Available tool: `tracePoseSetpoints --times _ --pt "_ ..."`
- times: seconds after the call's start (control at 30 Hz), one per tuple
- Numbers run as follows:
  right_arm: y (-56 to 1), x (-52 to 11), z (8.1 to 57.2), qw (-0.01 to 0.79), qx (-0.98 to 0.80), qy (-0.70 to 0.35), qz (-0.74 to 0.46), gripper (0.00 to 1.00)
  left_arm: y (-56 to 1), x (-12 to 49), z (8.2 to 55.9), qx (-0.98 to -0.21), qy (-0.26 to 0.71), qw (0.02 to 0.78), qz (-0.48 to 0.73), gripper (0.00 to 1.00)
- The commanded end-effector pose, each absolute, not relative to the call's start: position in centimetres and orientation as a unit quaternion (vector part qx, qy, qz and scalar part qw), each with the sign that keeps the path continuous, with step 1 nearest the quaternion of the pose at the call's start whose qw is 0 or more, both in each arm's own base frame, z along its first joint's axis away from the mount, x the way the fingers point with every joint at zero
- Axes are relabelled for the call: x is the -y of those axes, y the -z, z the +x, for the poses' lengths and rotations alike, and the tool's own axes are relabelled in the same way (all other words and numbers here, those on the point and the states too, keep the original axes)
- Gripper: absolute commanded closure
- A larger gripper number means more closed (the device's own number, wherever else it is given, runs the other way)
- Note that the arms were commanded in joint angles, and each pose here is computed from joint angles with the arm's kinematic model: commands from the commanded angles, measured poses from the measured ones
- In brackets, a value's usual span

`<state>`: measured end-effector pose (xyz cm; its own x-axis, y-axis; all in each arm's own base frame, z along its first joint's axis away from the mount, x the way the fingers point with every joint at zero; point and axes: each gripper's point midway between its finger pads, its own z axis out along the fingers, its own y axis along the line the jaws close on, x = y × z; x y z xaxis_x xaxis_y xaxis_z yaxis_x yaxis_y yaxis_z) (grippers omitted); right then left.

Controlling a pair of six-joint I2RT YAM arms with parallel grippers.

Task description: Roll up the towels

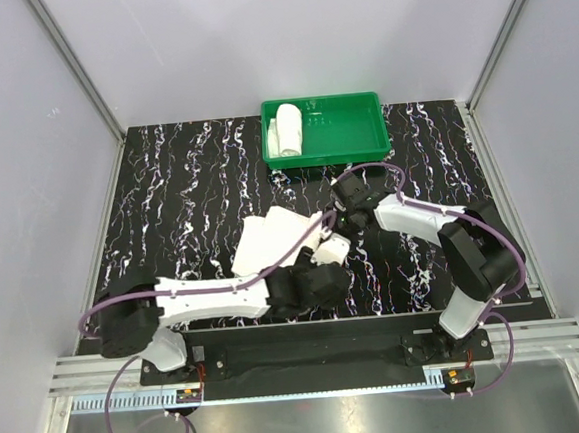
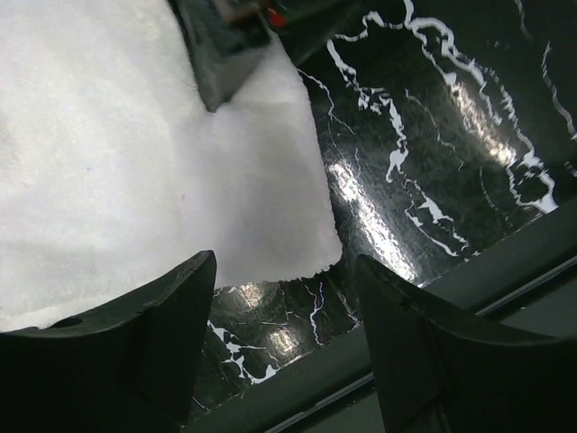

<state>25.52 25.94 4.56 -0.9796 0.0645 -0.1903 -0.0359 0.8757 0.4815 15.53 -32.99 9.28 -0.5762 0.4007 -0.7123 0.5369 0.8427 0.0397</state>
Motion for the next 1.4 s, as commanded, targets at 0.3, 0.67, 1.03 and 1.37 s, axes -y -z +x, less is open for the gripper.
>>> tracePoseSetpoints --times 0.3,0.67,1.03,1.37 --pt "-4.4 -25.1 24.8 0.085 -0.973 -0.215 -0.007 0.65 -7.0 36.4 16.5 -0.859 0.000 0.404 0.315 0.26" --pt "-4.8 -25.6 24.8 0.080 -0.970 -0.227 -0.011 0.65 -2.1 32.9 16.2 -0.876 -0.079 0.369 0.300 0.18" --pt "-5.0 -25.4 24.0 0.070 -0.971 -0.229 -0.020 0.65 2.0 30.4 18.0 -0.905 -0.109 0.314 0.265 0.69" --pt "-4.3 -23.9 24.5 0.071 -0.978 -0.196 -0.017 0.49 0.5 31.2 17.8 -0.922 -0.015 0.293 0.251 0.99"
